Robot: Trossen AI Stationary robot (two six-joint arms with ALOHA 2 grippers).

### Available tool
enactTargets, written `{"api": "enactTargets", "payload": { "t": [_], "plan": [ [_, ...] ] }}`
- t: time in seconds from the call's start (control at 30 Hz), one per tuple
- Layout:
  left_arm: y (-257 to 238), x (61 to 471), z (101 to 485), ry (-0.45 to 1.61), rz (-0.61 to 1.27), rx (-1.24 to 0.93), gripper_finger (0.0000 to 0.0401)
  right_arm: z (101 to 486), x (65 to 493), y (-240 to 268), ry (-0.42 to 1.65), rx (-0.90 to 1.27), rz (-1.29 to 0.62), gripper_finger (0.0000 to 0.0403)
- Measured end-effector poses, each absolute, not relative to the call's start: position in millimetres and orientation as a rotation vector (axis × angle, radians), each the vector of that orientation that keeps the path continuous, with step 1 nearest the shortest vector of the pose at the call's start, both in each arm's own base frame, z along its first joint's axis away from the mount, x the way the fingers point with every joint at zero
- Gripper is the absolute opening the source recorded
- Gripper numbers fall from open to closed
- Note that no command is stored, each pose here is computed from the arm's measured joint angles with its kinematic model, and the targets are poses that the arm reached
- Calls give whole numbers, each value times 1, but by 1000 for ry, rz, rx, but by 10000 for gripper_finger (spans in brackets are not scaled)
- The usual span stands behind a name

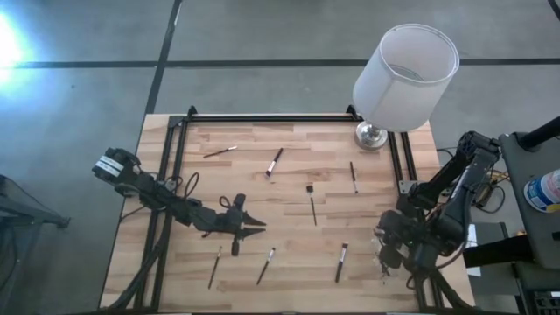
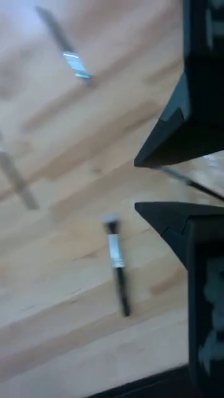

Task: Put items in baskets/containers
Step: Put the eye groomer brush into the transparent organizer

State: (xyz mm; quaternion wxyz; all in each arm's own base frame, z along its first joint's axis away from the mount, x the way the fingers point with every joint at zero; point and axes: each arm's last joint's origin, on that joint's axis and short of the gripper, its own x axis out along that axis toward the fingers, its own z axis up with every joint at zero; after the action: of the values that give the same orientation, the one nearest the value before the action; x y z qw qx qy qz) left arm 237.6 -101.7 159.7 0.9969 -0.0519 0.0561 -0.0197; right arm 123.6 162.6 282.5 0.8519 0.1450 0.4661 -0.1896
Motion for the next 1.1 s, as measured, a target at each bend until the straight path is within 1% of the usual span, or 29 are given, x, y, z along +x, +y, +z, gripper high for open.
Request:
{"api": "enactTargets", "payload": {
  "t": [0.1, 0.2, 0.27, 0.43, 0.53, 0.63, 0.8, 0.9, 1.1],
  "plan": [
    [-97, 232, 153, 130, 33, -97, 12, 284, 128, 161, 824, 200, -395, 56],
    [-93, 228, 147, 146, 87, -105, 3, 279, 136, 158, 700, 119, -420, 21],
    [-92, 226, 145, 153, 96, -103, 1, 274, 145, 155, 653, 111, -433, 12],
    [-91, 225, 144, 157, 97, -86, 0, 253, 174, 141, 617, 109, -460, 8],
    [-90, 225, 142, 173, 103, -74, 0, 239, 193, 131, 611, 75, -421, 8],
    [-88, 225, 140, 183, 108, -69, 0, 226, 212, 118, 562, 87, -345, 8],
    [-84, 221, 136, 199, 119, -72, 0, 207, 237, 88, 394, 175, -182, 8],
    [-83, 219, 134, 202, 121, -73, 0, 196, 244, 69, 336, 237, -212, 8],
    [-81, 218, 133, 207, 129, -76, 0, 181, 249, 52, 378, 321, -314, 13]
  ]
}}
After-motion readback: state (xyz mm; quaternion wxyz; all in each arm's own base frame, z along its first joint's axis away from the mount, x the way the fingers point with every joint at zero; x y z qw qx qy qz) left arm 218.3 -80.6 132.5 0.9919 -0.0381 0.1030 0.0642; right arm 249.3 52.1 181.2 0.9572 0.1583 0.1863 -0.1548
